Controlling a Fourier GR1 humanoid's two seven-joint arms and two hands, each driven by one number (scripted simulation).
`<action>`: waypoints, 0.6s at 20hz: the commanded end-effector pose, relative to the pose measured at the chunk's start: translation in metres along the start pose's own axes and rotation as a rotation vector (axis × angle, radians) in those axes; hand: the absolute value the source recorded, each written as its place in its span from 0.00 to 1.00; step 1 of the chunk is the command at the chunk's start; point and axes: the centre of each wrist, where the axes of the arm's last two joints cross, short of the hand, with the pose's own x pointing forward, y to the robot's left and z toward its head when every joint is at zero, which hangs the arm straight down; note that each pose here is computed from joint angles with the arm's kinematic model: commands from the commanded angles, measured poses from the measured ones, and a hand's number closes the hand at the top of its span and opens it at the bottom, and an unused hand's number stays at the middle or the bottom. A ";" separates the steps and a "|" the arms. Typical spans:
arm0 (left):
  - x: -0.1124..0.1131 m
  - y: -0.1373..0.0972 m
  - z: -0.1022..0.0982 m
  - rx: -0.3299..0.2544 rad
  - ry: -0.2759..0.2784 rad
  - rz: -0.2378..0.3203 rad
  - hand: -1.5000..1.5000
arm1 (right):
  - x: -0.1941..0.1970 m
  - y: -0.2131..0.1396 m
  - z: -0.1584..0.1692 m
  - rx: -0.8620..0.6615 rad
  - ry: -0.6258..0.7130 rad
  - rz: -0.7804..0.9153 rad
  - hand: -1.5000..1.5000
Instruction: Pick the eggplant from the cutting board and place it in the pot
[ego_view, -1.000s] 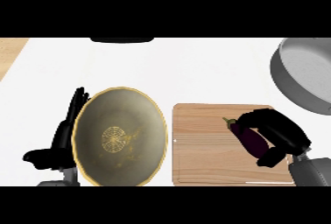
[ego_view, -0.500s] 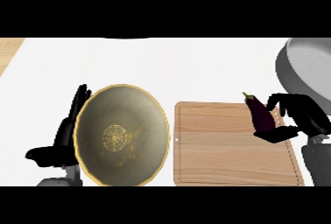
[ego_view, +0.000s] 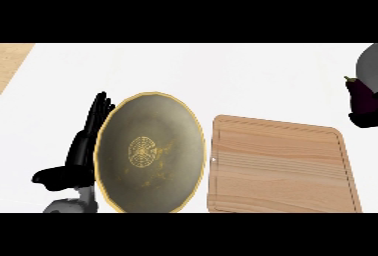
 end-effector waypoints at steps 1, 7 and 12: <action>0.004 -0.012 -0.005 -0.055 -0.017 0.013 0.50 | 0.016 -0.045 -0.023 -0.200 0.273 -0.036 1.00; 0.008 -0.028 -0.009 -0.135 -0.035 0.017 0.50 | 0.036 -0.098 -0.043 -0.455 0.533 0.038 1.00; 0.012 -0.037 -0.014 -0.170 -0.046 0.025 0.50 | 0.050 -0.112 -0.052 -0.557 0.754 0.118 1.00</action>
